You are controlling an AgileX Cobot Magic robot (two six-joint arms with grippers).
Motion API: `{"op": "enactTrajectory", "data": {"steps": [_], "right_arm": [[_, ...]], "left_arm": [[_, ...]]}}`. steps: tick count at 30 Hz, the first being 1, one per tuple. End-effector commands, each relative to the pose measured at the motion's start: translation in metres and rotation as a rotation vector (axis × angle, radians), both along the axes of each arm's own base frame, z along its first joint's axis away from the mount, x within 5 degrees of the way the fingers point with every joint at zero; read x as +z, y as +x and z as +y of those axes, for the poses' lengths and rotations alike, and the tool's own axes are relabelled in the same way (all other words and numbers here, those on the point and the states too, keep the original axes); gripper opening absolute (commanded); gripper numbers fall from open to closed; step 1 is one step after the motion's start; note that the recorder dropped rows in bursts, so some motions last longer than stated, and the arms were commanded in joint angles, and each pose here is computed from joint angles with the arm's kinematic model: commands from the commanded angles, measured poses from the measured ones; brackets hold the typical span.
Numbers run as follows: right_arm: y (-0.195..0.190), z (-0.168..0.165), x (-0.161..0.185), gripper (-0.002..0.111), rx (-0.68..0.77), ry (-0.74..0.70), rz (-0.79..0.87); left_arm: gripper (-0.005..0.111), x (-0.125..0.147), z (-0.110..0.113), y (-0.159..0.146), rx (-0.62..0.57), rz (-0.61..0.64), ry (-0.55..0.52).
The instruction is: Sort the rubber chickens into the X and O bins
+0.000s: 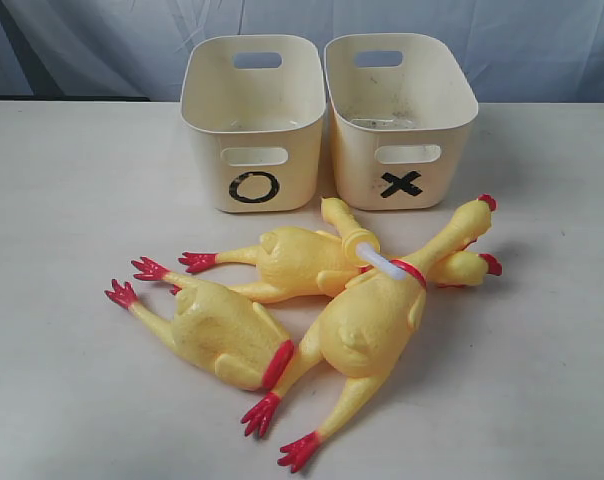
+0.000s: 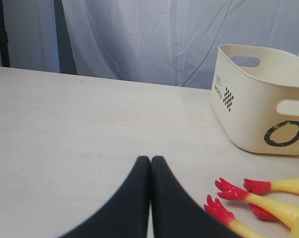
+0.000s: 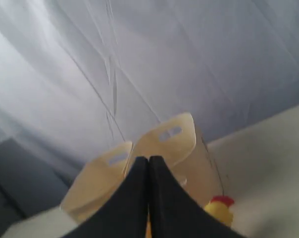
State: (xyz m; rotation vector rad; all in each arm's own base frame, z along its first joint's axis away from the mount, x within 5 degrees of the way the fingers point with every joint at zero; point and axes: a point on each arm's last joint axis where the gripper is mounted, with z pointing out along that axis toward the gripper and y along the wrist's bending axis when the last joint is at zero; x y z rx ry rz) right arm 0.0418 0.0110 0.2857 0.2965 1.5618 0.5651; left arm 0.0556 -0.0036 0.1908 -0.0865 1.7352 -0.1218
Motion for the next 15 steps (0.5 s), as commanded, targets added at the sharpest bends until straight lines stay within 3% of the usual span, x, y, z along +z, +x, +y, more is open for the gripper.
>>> {"op": "enactTrajectory", "data": {"steps": [1,11,15], "right_arm": [[0.006,0.019,0.026,-0.001,0.230,-0.191,0.158],[0.073,0.045,0.057,-0.001,0.564,-0.367,0.557],[0.101,0.051,0.064,-0.001,0.651,-0.479,0.538]], "left_arm": [[0.000,0.001,0.000,0.000,0.004,-0.019,-0.004],[0.000,0.001,0.000,0.000,0.004,-0.019,-0.004],[0.000,0.001,0.000,0.000,0.004,-0.019,-0.004]]}}
